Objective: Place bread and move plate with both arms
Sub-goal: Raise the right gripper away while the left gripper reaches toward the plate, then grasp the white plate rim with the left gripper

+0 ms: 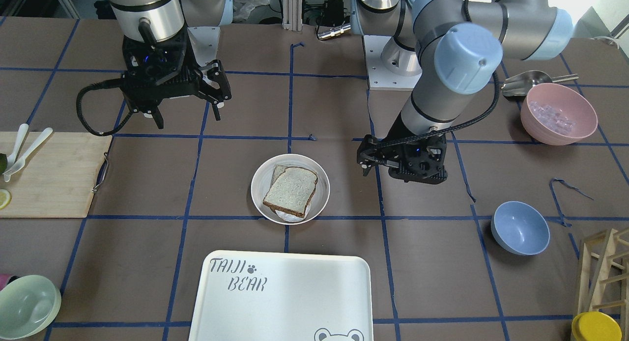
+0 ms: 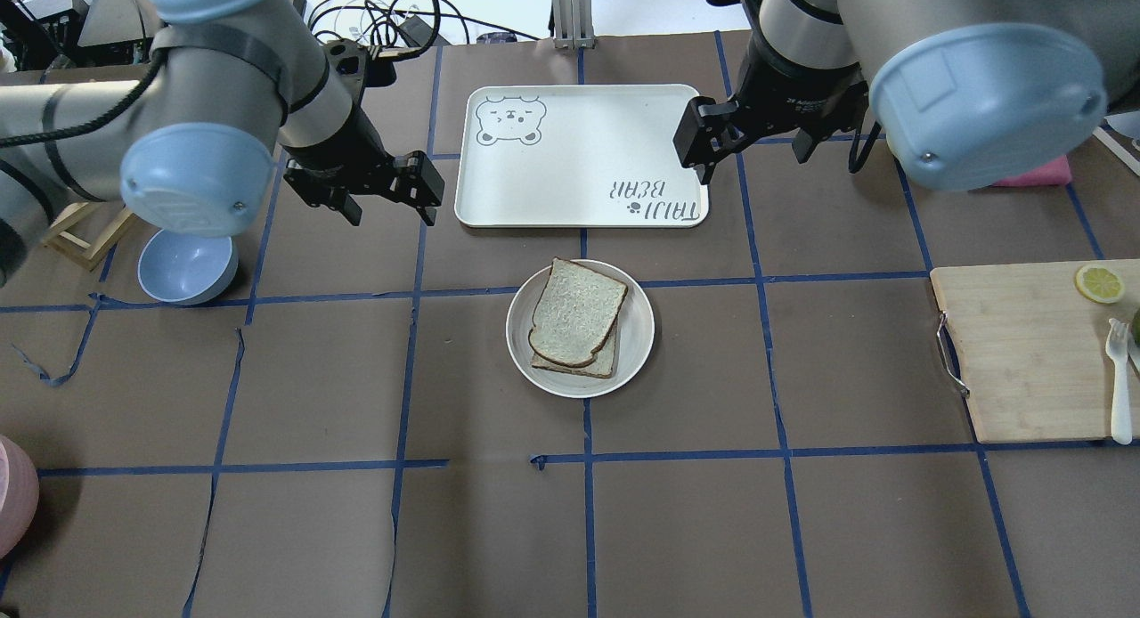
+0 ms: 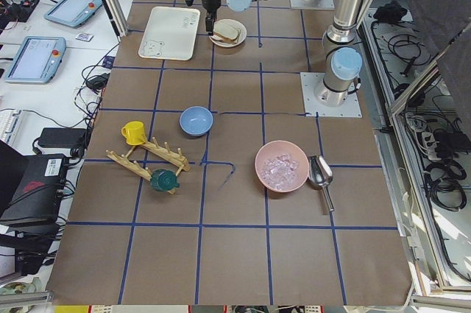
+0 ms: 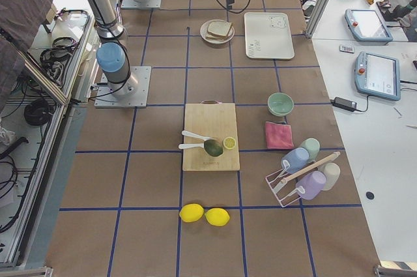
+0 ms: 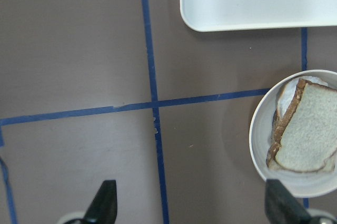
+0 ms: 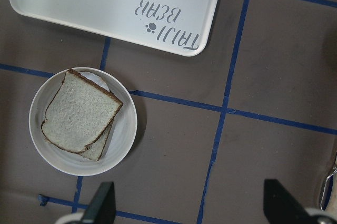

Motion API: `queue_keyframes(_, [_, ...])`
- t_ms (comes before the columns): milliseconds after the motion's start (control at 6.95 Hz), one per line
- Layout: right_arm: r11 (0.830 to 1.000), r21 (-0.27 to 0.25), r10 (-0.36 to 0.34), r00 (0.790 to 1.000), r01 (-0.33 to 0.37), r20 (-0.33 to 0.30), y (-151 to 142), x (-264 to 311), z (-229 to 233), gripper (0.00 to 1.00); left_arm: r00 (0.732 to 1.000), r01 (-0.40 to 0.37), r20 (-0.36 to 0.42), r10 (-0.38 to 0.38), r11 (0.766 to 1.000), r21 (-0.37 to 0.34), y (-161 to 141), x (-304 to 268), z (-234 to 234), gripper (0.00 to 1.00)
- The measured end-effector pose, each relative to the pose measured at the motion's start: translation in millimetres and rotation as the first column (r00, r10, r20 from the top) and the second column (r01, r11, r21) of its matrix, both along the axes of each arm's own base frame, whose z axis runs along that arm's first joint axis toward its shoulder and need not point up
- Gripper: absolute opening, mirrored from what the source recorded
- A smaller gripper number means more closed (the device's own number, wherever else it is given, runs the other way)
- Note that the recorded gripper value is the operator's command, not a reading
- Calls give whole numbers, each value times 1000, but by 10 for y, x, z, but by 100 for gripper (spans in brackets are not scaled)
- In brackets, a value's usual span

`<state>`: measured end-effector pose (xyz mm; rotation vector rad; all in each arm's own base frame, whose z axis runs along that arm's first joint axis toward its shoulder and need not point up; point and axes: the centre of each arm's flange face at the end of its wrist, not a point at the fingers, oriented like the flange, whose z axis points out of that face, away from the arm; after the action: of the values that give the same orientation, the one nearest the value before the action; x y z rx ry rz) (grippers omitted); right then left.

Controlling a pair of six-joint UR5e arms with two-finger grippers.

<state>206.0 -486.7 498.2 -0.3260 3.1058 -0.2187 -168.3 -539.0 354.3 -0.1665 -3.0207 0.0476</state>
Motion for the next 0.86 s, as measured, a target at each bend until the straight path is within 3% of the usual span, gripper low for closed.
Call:
queue_keyframes(144, [1000, -10, -10, 1000, 10, 3, 20, -63, 133, 100, 999, 10, -32, -10, 1000, -1, -5, -110, -331, 79])
queue_keyframes(576, [997, 50, -51, 999, 51, -9, -161, -442, 240, 100, 998, 38, -49, -36, 998, 41, -17, -360, -1035, 78])
queue_keyframes(863, [997, 44, -55, 998, 56, -25, -173, -486, 280, 100, 998, 46, -48, -42, 996, 75, -32, -511, -1355, 78])
